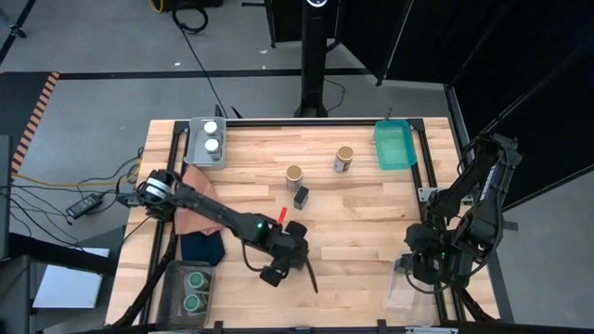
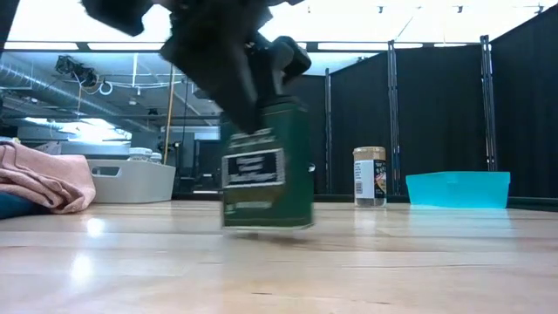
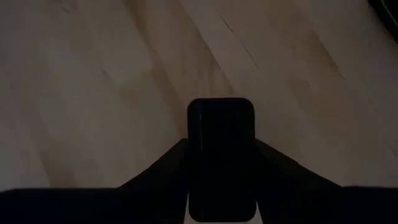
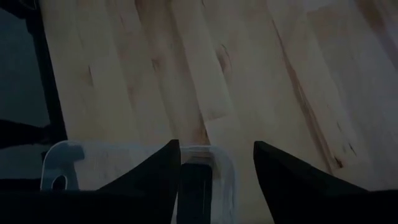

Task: Sort spices by type
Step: Put bottom black spice can into the transparent bin

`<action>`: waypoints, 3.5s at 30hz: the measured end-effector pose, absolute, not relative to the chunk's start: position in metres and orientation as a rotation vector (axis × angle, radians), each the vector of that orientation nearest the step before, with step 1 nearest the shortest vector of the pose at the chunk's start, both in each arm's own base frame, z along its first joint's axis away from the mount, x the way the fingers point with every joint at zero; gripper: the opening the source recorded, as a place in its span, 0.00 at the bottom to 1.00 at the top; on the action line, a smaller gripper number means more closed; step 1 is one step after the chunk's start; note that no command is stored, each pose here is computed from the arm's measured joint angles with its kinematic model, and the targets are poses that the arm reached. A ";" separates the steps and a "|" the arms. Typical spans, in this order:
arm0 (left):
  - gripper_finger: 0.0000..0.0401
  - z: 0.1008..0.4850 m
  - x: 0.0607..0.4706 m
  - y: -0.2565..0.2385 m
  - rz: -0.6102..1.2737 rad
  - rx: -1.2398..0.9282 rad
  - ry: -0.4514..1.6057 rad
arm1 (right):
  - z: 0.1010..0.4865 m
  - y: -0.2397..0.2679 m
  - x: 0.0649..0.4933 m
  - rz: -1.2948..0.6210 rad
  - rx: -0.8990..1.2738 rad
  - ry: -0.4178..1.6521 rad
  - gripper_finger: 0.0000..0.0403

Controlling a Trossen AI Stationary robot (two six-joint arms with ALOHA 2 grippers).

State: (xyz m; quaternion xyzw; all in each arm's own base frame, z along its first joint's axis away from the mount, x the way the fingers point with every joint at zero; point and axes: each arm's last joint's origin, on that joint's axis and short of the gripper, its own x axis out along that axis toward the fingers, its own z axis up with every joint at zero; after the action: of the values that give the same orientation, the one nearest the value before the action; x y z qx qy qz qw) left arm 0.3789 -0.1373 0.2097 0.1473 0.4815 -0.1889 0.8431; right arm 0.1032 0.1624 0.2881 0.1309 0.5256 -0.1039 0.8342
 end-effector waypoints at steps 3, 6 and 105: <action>0.35 0.212 0.385 -0.131 -0.351 0.277 0.974 | 0.289 0.162 0.104 -0.229 0.269 1.083 0.52; 0.35 0.215 0.393 -0.121 -0.297 0.242 0.928 | 0.290 0.160 0.106 -0.256 0.248 1.004 0.52; 0.44 0.252 0.439 -0.054 -0.028 -0.063 0.440 | 0.283 0.095 0.240 -0.166 -0.032 0.869 0.33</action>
State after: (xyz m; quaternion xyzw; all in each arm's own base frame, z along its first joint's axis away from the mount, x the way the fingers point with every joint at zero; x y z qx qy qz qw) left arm 0.4392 -0.0538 0.2520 -0.0311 0.2184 -0.0138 0.9753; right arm 0.2396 0.0945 0.2830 -0.0155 0.4203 -0.0801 0.9037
